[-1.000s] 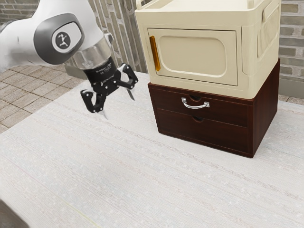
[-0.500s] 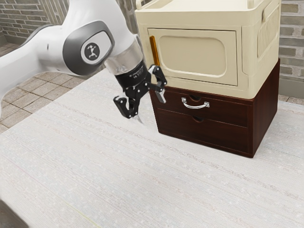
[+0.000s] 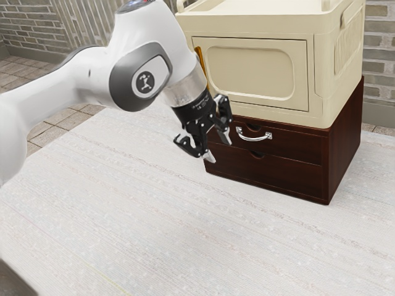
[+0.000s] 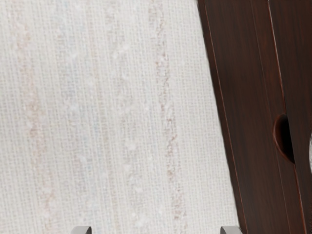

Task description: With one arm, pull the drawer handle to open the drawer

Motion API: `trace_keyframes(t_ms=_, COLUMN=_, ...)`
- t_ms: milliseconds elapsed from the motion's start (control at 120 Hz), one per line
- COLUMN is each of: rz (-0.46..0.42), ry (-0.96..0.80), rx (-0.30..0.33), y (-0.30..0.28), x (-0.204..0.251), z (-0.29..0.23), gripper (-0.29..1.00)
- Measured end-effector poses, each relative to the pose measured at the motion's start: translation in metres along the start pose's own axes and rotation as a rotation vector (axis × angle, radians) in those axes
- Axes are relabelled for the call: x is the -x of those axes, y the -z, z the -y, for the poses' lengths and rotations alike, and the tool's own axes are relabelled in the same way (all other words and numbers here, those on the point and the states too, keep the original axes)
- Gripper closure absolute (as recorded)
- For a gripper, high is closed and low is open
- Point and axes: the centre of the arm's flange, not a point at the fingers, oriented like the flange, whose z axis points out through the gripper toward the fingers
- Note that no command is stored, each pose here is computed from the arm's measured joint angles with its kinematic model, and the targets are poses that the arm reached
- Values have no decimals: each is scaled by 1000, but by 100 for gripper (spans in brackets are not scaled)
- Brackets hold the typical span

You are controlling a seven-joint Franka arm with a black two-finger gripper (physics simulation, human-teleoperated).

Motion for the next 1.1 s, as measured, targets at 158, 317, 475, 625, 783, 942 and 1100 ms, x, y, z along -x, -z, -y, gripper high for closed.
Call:
trace_keyframes(t_ms=158, rz=-5, ry=12, rx=32, y=-10, x=1, z=-9, gripper=40)
trace_keyframes(t_ms=317, rz=-10, ry=25, rx=62, y=-16, x=-1, z=-15, gripper=41)
trace_keyframes(t_ms=475, rz=-16, ry=34, rx=73, y=-30, x=-2, z=-21, gripper=42)
trace_keyframes(t_ms=625, rz=-20, ry=40, rx=91, y=-39, x=-3, z=-27, gripper=42)
trace_keyframes(t_ms=783, rz=-25, ry=47, rx=115, y=-42, x=-5, z=-31, gripper=42)
trace_keyframes(t_ms=942, rz=-28, ry=48, rx=141, y=-43, x=-4, z=-37, gripper=41)
trace_keyframes(t_ms=1100, rz=-32, ry=54, rx=153, y=-47, x=-8, z=-40, gripper=41)
